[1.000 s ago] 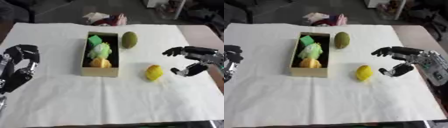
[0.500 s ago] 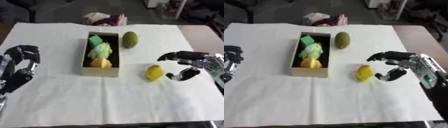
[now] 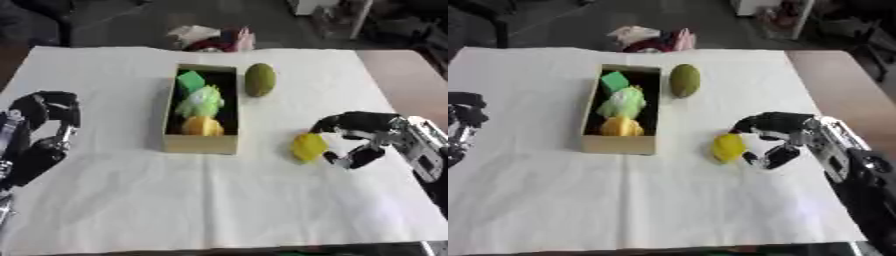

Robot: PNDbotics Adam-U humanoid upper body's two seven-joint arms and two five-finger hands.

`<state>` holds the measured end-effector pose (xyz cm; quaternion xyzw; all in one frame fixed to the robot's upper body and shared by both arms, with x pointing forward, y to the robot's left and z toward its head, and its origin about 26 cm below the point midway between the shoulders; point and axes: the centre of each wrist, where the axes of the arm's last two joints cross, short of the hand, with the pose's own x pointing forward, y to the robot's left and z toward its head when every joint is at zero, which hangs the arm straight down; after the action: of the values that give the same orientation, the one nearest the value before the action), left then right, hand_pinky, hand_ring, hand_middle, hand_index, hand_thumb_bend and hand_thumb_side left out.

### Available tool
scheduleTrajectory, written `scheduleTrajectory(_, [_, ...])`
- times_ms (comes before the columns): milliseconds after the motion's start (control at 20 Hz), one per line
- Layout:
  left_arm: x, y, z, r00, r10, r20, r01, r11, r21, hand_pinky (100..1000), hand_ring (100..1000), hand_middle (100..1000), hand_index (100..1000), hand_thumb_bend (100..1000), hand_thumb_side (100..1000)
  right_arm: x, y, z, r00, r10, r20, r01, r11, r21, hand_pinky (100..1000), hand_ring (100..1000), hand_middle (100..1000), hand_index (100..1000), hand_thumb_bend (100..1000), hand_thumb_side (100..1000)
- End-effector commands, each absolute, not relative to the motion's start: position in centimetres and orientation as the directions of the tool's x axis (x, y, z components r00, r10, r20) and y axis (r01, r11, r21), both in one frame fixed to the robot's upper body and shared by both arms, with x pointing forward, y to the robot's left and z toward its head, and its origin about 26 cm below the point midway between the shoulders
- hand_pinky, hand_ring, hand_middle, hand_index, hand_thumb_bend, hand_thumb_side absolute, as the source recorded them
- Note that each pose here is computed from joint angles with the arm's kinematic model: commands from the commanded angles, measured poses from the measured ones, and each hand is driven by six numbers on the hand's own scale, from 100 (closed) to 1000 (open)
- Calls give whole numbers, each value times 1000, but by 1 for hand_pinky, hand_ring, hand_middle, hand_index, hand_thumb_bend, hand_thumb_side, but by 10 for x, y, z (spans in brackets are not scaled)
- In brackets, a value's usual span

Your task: Pick up objects on the table and place them in the box.

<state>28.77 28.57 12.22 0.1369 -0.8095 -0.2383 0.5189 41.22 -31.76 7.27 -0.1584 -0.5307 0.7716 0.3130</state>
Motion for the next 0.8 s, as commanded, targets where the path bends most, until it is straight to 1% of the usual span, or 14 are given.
scheduleTrajectory(50, [288,287,126,-432,-474,767,20,846,533,726,601,627,740,175,516,416,-323,80,-755,650,86,-287,-209,-935,822,814,775,722,100,264])
scheduleTrajectory(100, [288,287,126,-431,-474,768,20,846,533,725,601,627,740,173,517,416,-324,79,-747,656,103,-282,-174,-944,818,806,765,690,100,261])
scheduleTrajectory(200, [288,287,125,-430,-473,769,20,847,532,725,600,627,740,171,518,418,-323,83,-739,662,127,-256,-101,-961,814,789,745,633,100,216])
scheduleTrajectory(250, [288,287,125,-430,-472,770,21,847,531,725,600,626,740,171,519,419,-322,87,-738,662,136,-238,-67,-969,812,783,739,626,100,204])
scheduleTrajectory(400, [287,286,124,-428,-469,773,22,849,527,725,600,626,740,168,521,429,-310,110,-751,645,142,-160,31,-987,811,771,728,621,100,156])
scheduleTrajectory(600, [288,282,122,-431,-448,784,38,859,511,727,601,627,738,159,524,444,-283,152,-791,599,126,-81,102,-992,814,772,733,624,100,100])
scheduleTrajectory(800, [289,273,120,-443,-413,796,68,870,489,729,603,628,737,147,528,460,-255,179,-804,582,120,-67,111,-992,813,765,732,624,100,100])
